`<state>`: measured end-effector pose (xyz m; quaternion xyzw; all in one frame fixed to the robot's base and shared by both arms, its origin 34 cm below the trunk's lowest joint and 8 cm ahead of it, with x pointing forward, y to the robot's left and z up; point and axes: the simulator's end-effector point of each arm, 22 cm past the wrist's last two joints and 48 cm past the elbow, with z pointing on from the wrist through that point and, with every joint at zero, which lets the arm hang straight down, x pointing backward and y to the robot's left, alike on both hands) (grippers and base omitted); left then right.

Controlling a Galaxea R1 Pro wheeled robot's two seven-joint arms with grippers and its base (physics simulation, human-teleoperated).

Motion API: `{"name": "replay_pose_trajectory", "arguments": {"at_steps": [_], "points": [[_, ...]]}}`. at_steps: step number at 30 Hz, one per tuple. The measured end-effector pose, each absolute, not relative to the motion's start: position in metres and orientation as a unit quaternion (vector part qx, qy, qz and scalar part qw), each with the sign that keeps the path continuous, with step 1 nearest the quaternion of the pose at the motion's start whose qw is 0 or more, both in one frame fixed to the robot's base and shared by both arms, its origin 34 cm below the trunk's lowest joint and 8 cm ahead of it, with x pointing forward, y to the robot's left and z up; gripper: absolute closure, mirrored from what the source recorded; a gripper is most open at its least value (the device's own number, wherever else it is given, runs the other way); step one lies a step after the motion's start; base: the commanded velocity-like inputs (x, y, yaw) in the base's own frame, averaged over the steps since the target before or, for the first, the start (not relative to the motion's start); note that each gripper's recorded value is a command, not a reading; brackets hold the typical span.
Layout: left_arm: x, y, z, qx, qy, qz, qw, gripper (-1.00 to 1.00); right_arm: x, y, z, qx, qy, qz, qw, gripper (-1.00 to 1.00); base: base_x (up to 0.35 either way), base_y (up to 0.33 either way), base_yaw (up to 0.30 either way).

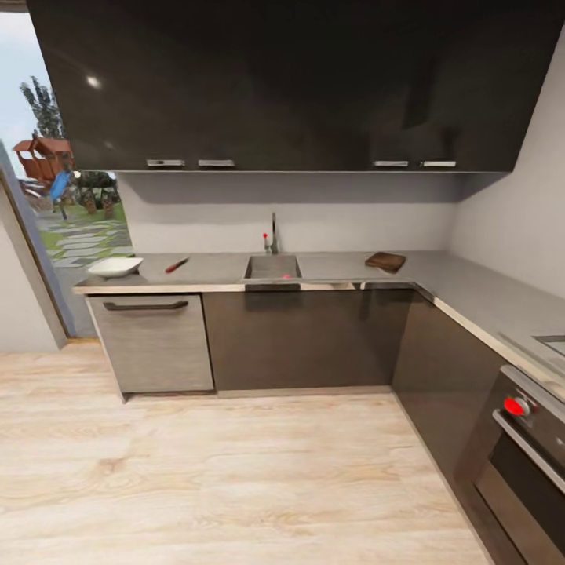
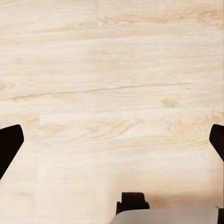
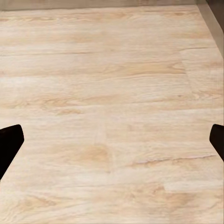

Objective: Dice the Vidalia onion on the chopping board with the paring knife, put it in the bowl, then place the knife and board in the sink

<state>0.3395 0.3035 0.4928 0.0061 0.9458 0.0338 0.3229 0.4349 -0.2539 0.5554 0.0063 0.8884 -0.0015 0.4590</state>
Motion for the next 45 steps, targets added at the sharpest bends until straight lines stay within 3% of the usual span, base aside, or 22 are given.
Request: {"name": "replay_pose_trajectory", "arguments": {"at_steps": [18,31,45], "points": [[0.34,0.303,0.493,0.006,0.946,0.034,0.323,-1.0,0.435,-0.254,0.555,0.006,0.888,-0.001,0.459,-1.0,0.267,-0.002,0.018],[0.357,0.301,0.506,0.009,0.929,0.032,0.368,-1.0,0.435,-0.254,0.556,0.006,0.888,-0.001,0.46,-1.0,0.023,-0.003,0.0],[0.357,0.302,0.523,0.007,0.929,0.033,0.369,-1.0,0.436,-0.254,0.572,0.006,0.888,-0.001,0.459,-1.0,0.0,0.0,0.0]]}}
